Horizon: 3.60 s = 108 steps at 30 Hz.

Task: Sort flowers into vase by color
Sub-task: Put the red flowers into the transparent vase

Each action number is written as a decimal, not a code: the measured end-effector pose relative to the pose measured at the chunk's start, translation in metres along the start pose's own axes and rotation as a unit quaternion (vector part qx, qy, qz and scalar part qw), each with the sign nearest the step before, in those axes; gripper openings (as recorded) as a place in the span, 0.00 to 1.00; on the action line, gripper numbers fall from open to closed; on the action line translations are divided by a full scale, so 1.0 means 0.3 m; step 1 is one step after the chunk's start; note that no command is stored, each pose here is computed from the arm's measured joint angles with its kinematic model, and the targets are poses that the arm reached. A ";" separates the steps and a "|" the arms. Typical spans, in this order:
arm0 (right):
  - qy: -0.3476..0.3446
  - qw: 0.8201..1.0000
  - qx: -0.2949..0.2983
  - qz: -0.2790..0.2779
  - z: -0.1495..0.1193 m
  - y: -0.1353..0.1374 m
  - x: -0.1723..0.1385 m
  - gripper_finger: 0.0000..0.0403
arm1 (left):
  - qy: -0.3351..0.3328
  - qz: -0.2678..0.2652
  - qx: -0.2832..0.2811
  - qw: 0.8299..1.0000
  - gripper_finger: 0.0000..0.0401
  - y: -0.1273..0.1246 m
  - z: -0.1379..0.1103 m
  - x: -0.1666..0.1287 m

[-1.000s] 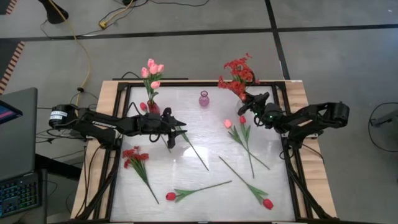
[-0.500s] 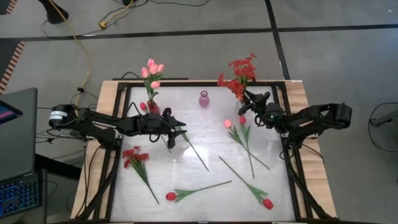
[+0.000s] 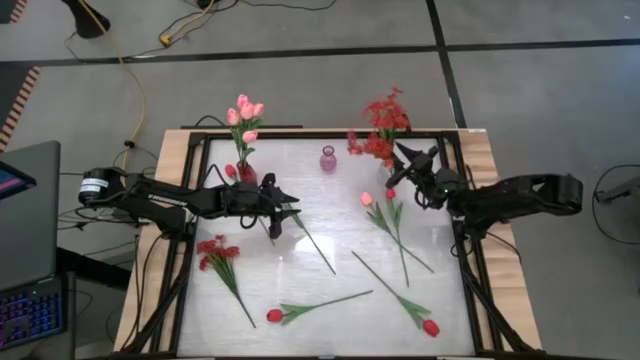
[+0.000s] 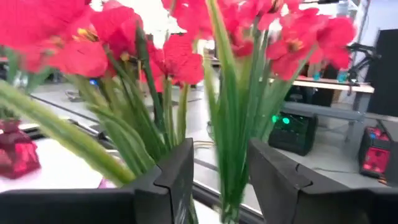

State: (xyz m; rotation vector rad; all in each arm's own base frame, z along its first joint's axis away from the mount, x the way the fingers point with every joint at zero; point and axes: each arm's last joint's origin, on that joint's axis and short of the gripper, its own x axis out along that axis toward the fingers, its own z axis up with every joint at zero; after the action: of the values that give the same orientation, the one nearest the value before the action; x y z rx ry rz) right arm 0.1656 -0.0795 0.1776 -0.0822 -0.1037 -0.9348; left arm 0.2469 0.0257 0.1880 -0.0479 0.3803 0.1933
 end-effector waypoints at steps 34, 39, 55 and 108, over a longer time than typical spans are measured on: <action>0.409 0.908 -0.085 -0.027 0.387 -0.012 0.020 0.37 | 0.010 -0.031 0.004 0.999 0.35 -0.007 -0.006 0.000; 0.443 0.894 -0.069 -0.012 0.447 -0.026 0.000 0.36 | 0.021 -0.031 0.007 0.999 0.35 -0.007 -0.013 -0.001; 0.537 0.837 0.021 0.102 0.543 -0.021 -0.060 0.34 | 0.182 -0.049 0.019 0.982 0.35 -0.059 0.075 -0.017; 0.449 0.708 -0.250 0.484 0.354 0.614 -0.323 0.34 | 0.437 0.228 -0.554 0.671 0.18 -0.737 -0.199 -0.260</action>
State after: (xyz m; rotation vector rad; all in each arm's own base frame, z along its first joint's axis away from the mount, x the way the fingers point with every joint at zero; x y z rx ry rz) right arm 0.2513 0.1189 0.2663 -0.1532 1.0413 0.1722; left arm 0.1975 -0.2099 0.1641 -1.3233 1.2032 0.9068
